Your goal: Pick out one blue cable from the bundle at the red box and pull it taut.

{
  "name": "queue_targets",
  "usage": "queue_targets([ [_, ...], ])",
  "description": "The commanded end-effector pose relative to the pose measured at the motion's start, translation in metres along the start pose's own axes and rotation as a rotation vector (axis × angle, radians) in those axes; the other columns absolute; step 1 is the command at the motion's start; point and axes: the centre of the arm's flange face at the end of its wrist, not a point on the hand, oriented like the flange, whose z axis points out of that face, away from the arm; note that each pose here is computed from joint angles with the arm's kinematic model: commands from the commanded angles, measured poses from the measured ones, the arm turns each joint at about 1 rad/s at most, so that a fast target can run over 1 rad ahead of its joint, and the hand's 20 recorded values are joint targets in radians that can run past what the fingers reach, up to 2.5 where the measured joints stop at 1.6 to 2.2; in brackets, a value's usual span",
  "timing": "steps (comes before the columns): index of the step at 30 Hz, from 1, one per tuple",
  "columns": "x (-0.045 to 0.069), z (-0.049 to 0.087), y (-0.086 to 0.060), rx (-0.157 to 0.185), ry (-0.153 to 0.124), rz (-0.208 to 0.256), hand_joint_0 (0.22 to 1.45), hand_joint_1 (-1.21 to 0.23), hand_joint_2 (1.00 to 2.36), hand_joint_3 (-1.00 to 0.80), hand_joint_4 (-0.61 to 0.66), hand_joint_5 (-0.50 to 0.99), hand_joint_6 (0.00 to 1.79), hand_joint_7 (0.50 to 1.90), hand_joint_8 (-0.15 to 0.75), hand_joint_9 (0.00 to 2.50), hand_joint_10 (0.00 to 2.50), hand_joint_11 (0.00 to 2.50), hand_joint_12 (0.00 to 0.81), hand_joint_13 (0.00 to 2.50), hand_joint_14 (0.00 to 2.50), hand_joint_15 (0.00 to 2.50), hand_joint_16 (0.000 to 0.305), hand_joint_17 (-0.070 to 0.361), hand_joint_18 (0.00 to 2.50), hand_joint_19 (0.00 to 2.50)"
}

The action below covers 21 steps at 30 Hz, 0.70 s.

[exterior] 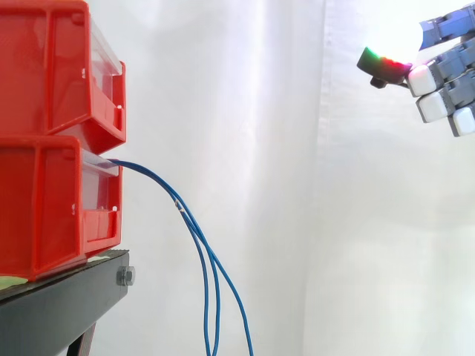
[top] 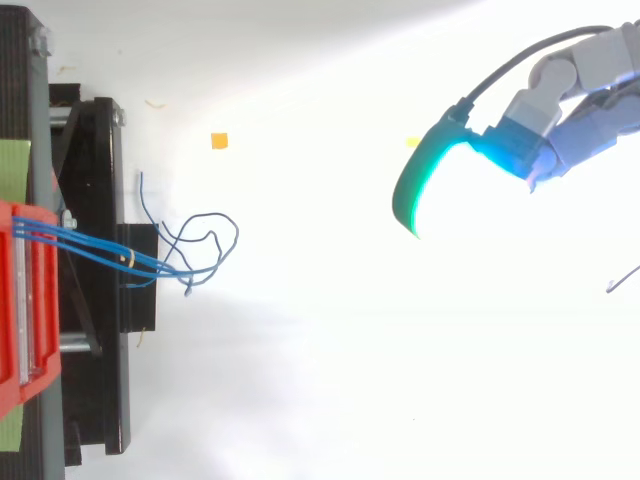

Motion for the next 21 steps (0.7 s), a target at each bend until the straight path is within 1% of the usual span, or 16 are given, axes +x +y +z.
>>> queue_targets([
  [1,-0.001,0.001,-0.001,0.002,-0.007,-0.004,0.58,-0.92,1.0,-0.5,0.13,-0.24,0.5,0.68,0.202,0.59,0.01,0.27,0.303,0.64,0.01,0.22,0.038,0.086,0.53,0.52],
  [2,-0.001,0.001,-0.002,0.006,-0.018,-0.007,0.57,-0.93,1.0,-0.5,0.13,-0.24,0.5,0.68,0.204,0.58,0.01,0.29,0.307,0.63,0.01,0.22,0.038,0.086,0.53,0.52],
  [3,-0.001,0.001,-0.002,0.006,-0.018,-0.007,0.56,-0.94,1.0,-0.5,0.14,-0.24,0.5,0.68,0.205,0.58,0.01,0.28,0.309,0.62,0.01,0.22,0.039,0.087,0.53,0.52],
  [5,-0.004,0.002,-0.001,0.002,-0.055,-0.031,0.54,-0.92,1.0,-0.5,0.14,-0.24,0.5,0.69,0.213,0.58,0.01,0.28,0.311,0.62,0.01,0.22,0.039,0.088,0.53,0.52],
  [7,-0.005,0.004,-0.001,-0.003,-0.072,-0.043,0.53,-0.91,1.0,-0.5,0.15,-0.24,0.5,0.69,0.219,0.58,0.01,0.27,0.316,0.62,0.01,0.22,0.04,0.09,0.53,0.52],
  [8,-0.006,0.005,0.0,-0.01,-0.089,-0.057,0.52,-0.89,1.0,-0.5,0.16,-0.23,0.5,0.69,0.226,0.59,0.01,0.28,0.321,0.62,0.01,0.22,0.041,0.092,0.53,0.53],
  [9,-0.005,0.01,-0.006,-0.005,-0.102,-0.074,0.51,-0.87,1.0,-0.5,0.17,-0.23,0.5,0.69,0.238,0.61,0.01,0.28,0.326,0.63,0.01,0.22,0.042,0.094,0.54,0.53],
  [10,-0.005,0.01,-0.006,-0.005,-0.102,-0.074,0.51,-0.86,1.0,-0.5,0.17,-0.23,0.5,0.69,0.236,0.61,0.01,0.28,0.327,0.63,0.01,0.22,0.042,0.094,0.54,0.53],
  [11,-0.002,0.014,-0.01,0.001,-0.109,-0.095,0.51,-0.82,1.0,-0.5,0.18,-0.22,0.5,0.7,0.243,0.62,0.01,0.28,0.331,0.63,0.01,0.23,0.042,0.094,0.54,0.53],
  [12,0.0,0.017,-0.016,0.01,-0.108,-0.101,0.5,-0.82,1.0,-0.5,0.18,-0.22,0.5,0.7,0.248,0.63,0.01,0.28,0.332,0.64,0.01,0.23,0.042,0.095,0.54,0.54],
  [15,0.006,0.028,-0.031,0.025,-0.116,-0.103,0.5,-0.79,1.0,-0.5,0.19,-0.21,0.5,0.7,0.256,0.67,0.01,0.29,0.336,0.65,0.01,0.24,0.043,0.097,0.55,0.55],
  [16,0.01,0.037,-0.043,0.034,-0.129,-0.105,0.5,-0.78,1.0,-0.5,0.19,-0.21,0.5,0.7,0.257,0.67,0.01,0.29,0.336,0.65,0.01,0.24,0.043,0.098,0.55,0.55],
  [18,0.013,0.045,-0.053,0.034,-0.147,-0.101,0.5,-0.74,1.0,-0.5,0.2,-0.21,0.5,0.69,0.259,0.69,0.01,0.28,0.338,0.67,0.01,0.24,0.044,0.099,0.57,0.56],
  [19,0.016,0.049,-0.057,0.035,-0.146,-0.101,0.5,-0.73,1.0,-0.5,0.2,-0.21,0.5,0.69,0.263,0.69,0.01,0.29,0.339,0.67,0.01,0.24,0.044,0.099,0.57,0.56],
  [20,0.02,0.058,-0.067,0.021,-0.155,-0.096,0.5,-0.72,1.0,-0.5,0.21,-0.2,0.5,0.69,0.264,0.7,0.01,0.29,0.341,0.67,0.01,0.24,0.044,0.099,0.57,0.56],
  [21,0.021,0.06,-0.066,0.01,-0.156,-0.094,0.5,-0.72,1.0,-0.5,0.21,-0.2,0.5,0.69,0.267,0.7,0.01,0.3,0.342,0.67,0.01,0.24,0.044,0.099,0.57,0.57],
])
